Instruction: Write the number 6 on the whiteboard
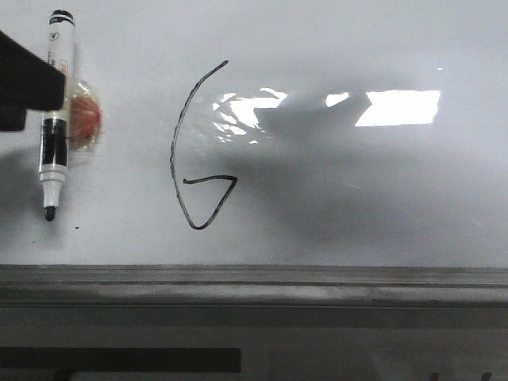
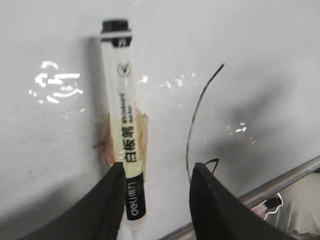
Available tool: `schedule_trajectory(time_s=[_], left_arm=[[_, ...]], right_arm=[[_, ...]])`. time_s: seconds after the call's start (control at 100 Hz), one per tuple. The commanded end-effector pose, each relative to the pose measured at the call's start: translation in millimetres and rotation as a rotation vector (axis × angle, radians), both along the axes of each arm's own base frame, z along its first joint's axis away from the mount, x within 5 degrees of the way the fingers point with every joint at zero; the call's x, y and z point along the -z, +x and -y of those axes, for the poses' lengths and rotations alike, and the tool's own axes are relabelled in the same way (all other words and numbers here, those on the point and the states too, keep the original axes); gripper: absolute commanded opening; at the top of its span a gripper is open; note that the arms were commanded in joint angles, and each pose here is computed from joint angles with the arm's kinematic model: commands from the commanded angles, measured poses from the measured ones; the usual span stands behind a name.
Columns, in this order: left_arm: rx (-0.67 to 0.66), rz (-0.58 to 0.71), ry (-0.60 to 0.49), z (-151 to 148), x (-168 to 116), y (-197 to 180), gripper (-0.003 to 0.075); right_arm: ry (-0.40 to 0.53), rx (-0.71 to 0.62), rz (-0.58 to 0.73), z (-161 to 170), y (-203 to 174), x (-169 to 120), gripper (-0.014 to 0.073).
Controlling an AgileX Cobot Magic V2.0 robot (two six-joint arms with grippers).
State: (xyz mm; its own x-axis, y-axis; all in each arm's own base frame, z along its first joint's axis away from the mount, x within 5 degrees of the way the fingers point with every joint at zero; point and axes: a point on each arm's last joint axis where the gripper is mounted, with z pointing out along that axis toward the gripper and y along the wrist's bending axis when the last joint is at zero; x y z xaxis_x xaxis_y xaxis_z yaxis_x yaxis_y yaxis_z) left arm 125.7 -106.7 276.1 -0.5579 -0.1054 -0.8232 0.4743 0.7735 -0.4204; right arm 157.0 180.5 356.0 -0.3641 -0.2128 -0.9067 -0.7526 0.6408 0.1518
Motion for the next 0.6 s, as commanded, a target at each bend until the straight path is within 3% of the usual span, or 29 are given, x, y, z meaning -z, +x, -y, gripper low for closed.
schedule_trajectory(time_s=[0.0, 0.05, 0.2, 0.39, 0.59], left_arm=[[-0.021, 0.138, -0.077, -9.2, -27.4, -7.3, 0.0262], [-0.018, 0.187, -0.094, -14.9, -34.6, -14.4, 0.0223], [-0.009, 0.351, -0.117, -33.2, -53.0, -37.1, -0.0018], [-0.016, 0.517, -0.122, -53.0, -58.1, -60.4, -0.0019], [-0.046, 0.582, -0.167, -67.0, -25.3, -75.3, -0.0019]], right_arm=[[0.066, 0.018, 0.083, 6.9, -2.8, -19.3, -0.0006], [0.065, 0.018, 0.089, 9.4, -5.0, -18.3, -0.0070], [0.097, 0.030, 0.126, 23.2, -16.6, -17.3, -0.0070], [0.183, 0.073, 0.225, 50.4, -37.1, -6.9, -0.0070], [0.267, 0.113, 0.309, 87.4, -67.6, 26.4, -0.0069]])
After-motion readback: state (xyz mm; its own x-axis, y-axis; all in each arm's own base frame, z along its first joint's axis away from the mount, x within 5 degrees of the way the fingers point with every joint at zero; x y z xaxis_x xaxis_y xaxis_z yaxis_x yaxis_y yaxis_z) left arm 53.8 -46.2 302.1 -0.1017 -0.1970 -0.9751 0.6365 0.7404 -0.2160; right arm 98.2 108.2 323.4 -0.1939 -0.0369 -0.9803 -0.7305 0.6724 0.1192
